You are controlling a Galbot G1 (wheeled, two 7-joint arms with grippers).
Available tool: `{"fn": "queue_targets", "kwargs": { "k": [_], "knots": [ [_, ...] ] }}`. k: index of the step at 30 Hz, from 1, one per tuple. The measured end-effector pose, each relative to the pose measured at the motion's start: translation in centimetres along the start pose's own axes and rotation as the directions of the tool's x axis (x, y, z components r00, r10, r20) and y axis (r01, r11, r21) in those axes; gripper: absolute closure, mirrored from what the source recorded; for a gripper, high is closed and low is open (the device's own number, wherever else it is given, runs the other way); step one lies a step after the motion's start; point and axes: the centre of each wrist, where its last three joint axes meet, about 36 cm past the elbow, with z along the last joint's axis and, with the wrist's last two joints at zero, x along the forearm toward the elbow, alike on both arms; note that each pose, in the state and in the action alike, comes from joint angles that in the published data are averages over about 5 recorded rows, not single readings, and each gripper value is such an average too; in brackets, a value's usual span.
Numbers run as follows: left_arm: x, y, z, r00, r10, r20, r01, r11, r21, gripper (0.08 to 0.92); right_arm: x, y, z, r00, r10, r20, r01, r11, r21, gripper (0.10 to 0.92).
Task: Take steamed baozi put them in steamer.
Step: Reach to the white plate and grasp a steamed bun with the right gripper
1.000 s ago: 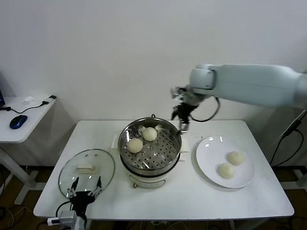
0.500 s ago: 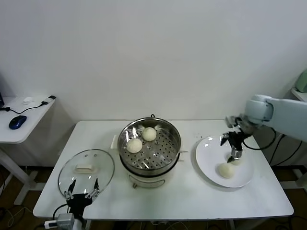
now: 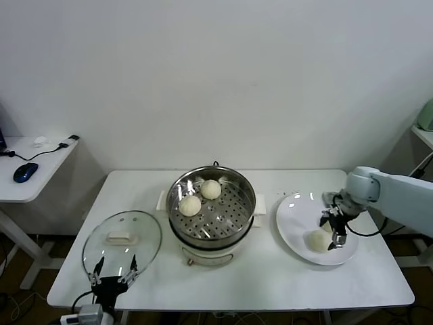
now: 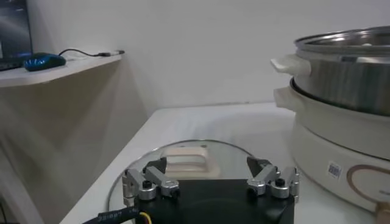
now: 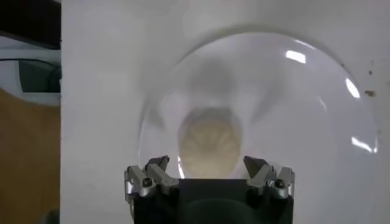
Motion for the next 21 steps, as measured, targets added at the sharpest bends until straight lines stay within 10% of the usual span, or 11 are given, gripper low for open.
{"fn": "queue_targets", "kwargs": {
  "k": [21],
  "knots": [
    [0.0,-0.5,-0.1,1.0,0.006,0.005,-0.006,1.0,0.001,0.177,-0.3,-0.3,-0.6,0.999,0.051,0.013,-0.051,0.998,0.023,0.292]
  ]
}}
